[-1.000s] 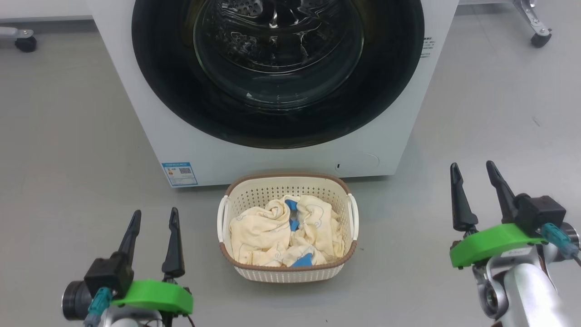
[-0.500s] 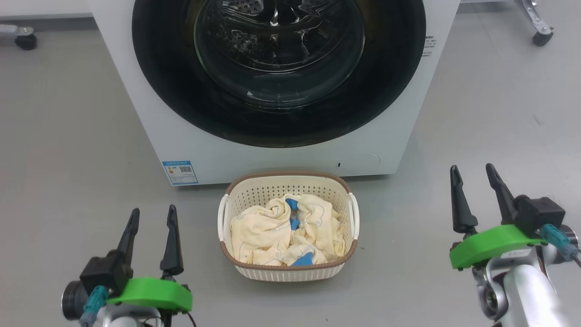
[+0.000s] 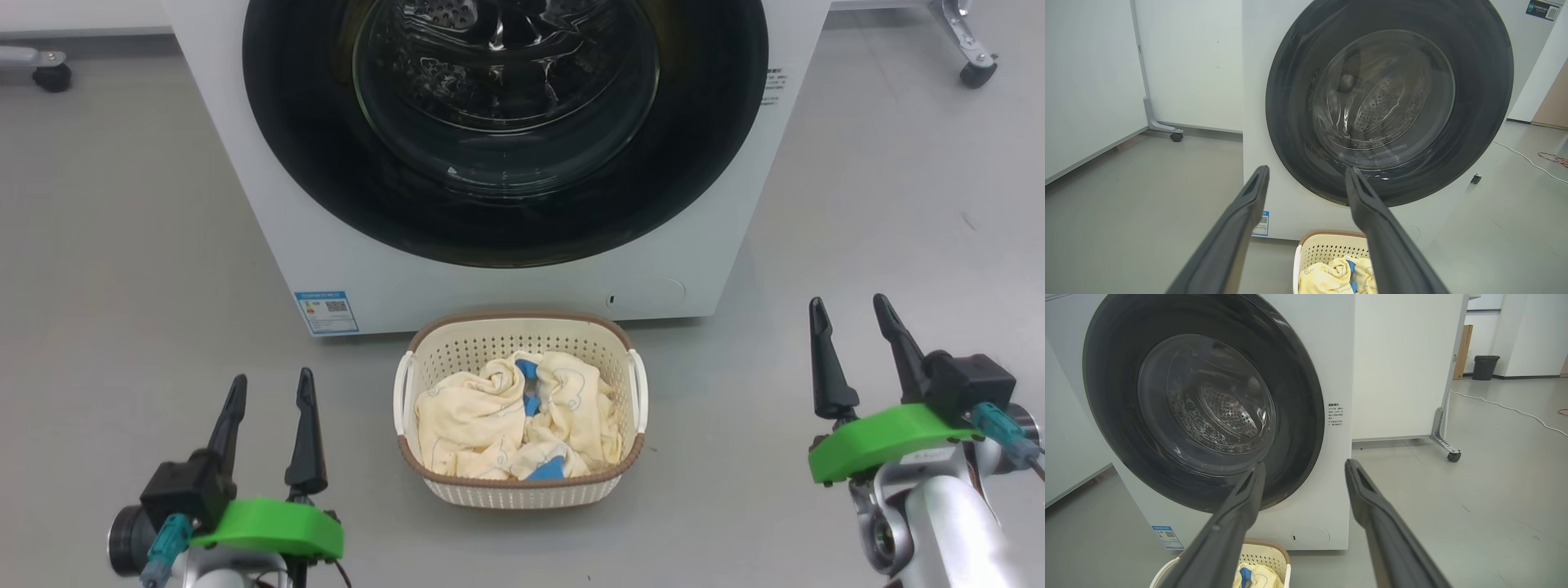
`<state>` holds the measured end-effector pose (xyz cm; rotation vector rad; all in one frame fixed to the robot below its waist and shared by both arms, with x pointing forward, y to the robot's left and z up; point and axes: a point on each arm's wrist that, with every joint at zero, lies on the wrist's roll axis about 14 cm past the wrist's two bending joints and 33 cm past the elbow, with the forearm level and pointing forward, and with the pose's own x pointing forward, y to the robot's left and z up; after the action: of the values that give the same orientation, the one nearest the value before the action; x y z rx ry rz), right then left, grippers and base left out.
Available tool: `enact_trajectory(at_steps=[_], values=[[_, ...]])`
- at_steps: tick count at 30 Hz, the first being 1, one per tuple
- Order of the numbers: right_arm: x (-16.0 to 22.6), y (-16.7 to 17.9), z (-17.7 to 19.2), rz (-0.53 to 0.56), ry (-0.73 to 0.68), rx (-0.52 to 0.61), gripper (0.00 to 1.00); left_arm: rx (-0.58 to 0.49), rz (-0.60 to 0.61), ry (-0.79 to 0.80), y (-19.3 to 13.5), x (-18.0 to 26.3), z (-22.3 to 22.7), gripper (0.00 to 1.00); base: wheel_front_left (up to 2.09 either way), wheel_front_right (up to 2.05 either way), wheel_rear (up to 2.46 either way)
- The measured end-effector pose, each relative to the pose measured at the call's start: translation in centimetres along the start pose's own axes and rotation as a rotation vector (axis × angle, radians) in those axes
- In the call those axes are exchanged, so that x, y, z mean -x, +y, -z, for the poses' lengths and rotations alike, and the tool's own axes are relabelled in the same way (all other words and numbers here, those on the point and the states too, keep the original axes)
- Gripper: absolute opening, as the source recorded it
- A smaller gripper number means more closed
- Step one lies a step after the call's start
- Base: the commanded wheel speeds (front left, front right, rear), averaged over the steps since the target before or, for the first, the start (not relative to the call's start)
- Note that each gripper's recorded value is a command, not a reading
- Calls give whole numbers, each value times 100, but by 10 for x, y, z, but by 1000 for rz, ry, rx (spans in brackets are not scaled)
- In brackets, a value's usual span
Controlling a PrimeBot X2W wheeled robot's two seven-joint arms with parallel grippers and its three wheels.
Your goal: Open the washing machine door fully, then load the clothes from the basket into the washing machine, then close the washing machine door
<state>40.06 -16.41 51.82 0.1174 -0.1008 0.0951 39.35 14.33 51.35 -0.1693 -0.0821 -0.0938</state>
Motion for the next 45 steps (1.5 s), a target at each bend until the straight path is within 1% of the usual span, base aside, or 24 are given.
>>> enact_trajectory(at_steps=[28, 35, 45], values=[[1, 2, -3, -6, -9, 7, 100, 4, -14, -4, 3, 1, -2, 100, 4, 4, -8], [1, 1, -2, -3, -3, 7, 100, 4, -14, -2, 3, 0, -1, 100, 70, 70, -140], [1, 0, 0, -1, 0, 9, 100, -9, -17, 1, 5, 0, 0, 100, 119, 119, -238]])
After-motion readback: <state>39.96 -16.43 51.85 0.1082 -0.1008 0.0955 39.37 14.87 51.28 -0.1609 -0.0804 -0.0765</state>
